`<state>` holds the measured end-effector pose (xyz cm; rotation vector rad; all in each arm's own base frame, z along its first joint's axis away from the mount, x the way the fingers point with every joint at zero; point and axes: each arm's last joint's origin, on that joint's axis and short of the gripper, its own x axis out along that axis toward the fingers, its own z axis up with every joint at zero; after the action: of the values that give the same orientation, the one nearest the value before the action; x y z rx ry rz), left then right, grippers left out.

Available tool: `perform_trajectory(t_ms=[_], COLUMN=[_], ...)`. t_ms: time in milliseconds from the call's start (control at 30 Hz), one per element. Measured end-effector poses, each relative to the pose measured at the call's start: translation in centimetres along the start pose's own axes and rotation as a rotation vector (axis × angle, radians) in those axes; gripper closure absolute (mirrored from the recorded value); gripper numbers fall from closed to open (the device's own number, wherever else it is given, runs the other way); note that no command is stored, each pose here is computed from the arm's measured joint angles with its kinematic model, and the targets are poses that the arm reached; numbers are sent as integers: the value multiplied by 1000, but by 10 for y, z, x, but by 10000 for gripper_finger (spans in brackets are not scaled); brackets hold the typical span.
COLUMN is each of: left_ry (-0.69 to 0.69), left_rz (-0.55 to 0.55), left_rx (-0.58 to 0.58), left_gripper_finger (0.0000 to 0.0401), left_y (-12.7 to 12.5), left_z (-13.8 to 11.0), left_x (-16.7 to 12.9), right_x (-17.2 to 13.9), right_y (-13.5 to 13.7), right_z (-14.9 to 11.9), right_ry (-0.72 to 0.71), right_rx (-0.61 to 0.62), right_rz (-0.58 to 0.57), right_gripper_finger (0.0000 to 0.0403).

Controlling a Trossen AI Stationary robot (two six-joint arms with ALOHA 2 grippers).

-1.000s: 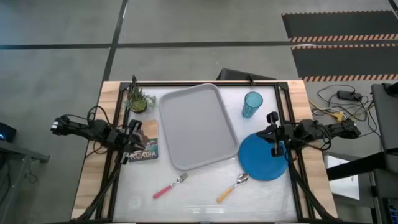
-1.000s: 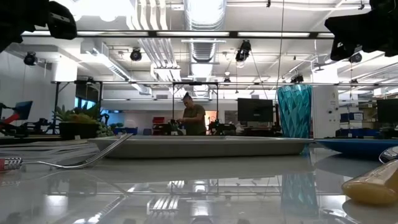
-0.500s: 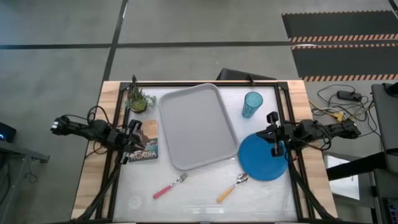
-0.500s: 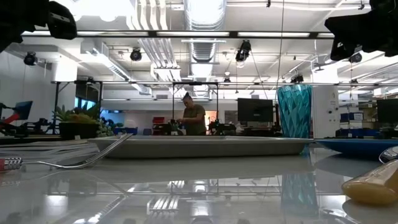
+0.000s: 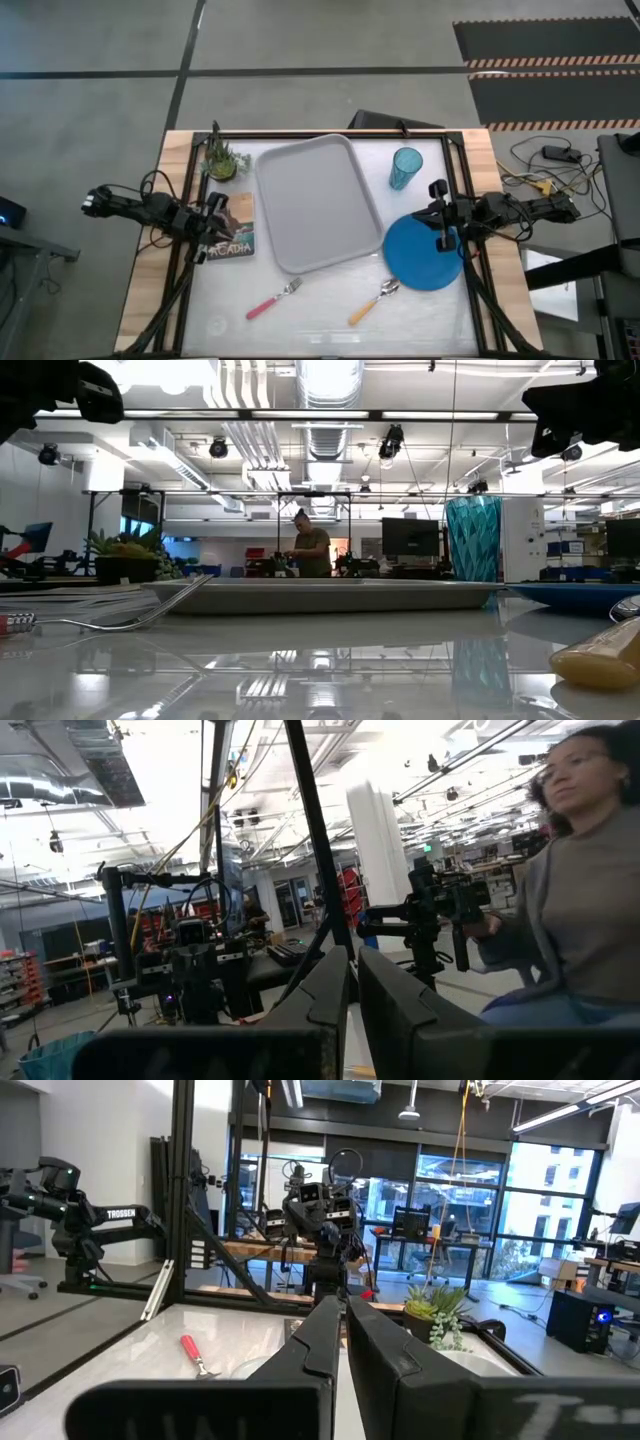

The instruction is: Pick and place plate/cup/fork/spoon on tray

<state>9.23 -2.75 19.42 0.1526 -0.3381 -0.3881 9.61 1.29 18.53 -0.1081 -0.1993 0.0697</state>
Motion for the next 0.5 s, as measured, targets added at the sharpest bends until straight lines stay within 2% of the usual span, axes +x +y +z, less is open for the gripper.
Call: perform_trajectory(t_ms=[367,433,500], left_ry=[-1,-9,-32], left_rz=[0,1,5], left_rx=[1,2,6], left_gripper_finger=[390,390,390], left_y=[0,0,0], left_z=[0,1,3], left_x=[0,0,0], right_x=[0,0,0], right_y=[0,0,-1], right_z=[0,1,5], right_ry=[0,-13,-55], right_rx=[6,73,209], right_rz=[0,-1,-2], right_gripper_finger=[390,390,390])
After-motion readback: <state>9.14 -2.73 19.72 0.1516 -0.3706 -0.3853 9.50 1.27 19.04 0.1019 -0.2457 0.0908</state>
